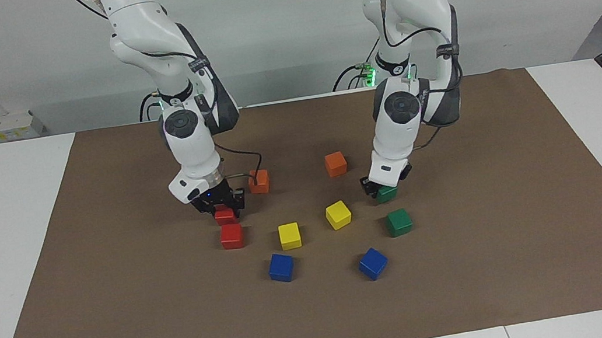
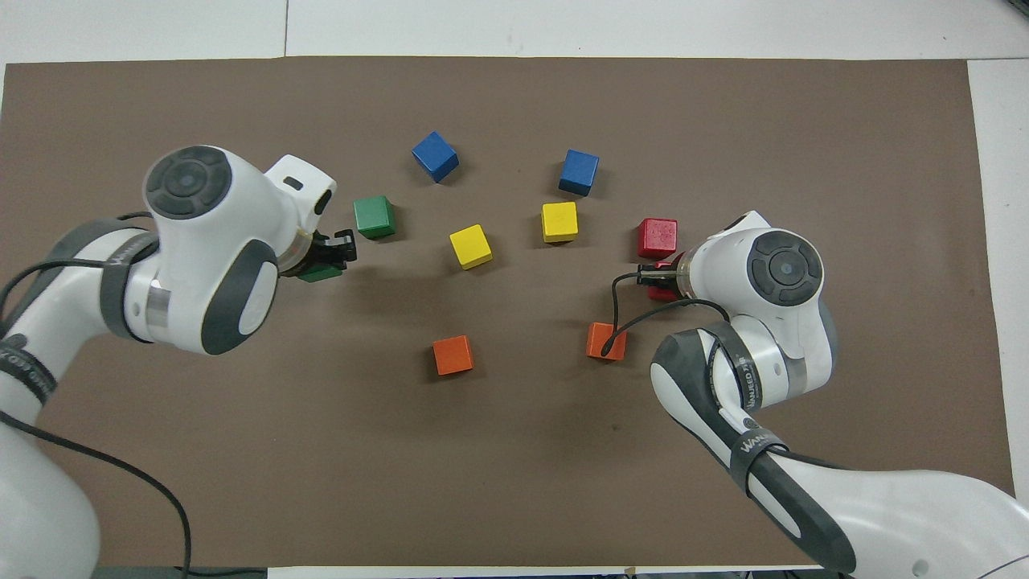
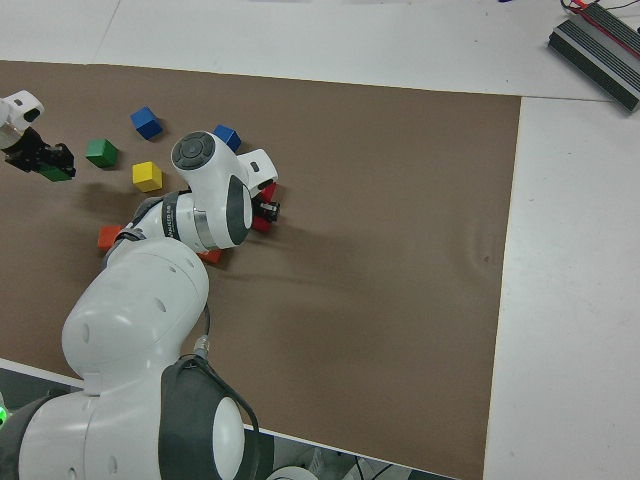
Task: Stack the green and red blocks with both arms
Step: 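Carry the green cube outward with the left gripper while the right gripper carries red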
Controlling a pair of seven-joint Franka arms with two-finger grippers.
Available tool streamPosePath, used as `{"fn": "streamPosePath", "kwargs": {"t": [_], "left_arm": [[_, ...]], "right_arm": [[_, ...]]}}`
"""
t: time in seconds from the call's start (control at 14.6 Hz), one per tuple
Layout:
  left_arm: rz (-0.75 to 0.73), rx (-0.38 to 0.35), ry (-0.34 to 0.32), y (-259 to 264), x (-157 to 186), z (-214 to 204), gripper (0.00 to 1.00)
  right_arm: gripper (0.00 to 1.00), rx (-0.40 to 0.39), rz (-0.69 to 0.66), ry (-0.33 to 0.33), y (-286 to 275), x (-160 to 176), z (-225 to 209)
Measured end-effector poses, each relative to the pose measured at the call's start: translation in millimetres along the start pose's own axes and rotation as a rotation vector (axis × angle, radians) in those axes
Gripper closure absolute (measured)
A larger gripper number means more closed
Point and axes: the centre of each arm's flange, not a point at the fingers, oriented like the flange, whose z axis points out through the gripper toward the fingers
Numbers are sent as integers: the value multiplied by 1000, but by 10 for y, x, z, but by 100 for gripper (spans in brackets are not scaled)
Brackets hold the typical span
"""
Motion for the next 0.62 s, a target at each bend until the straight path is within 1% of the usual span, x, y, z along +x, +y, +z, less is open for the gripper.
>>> {"fn": "streamPosePath", "kwargs": {"t": [0.07,0.21,0.34,0.48,0.62], "left_arm": [[18,2,-2,-255,69,-92,45],[75,2,-8,-861,234,-123,45],[123,-2,-25,-1610,372,-33,45],[143,-14,-28,-2320,414,63,45],[138,-18,-19,-2658,384,178,45]], "right_arm": [[45,-1,-10,3,47,50,-57],[45,-9,-53,-1,270,235,-240],[45,-19,-110,11,715,520,-482],[45,-31,-175,35,1258,749,-667],[45,-43,-224,44,1661,831,-720]]}}
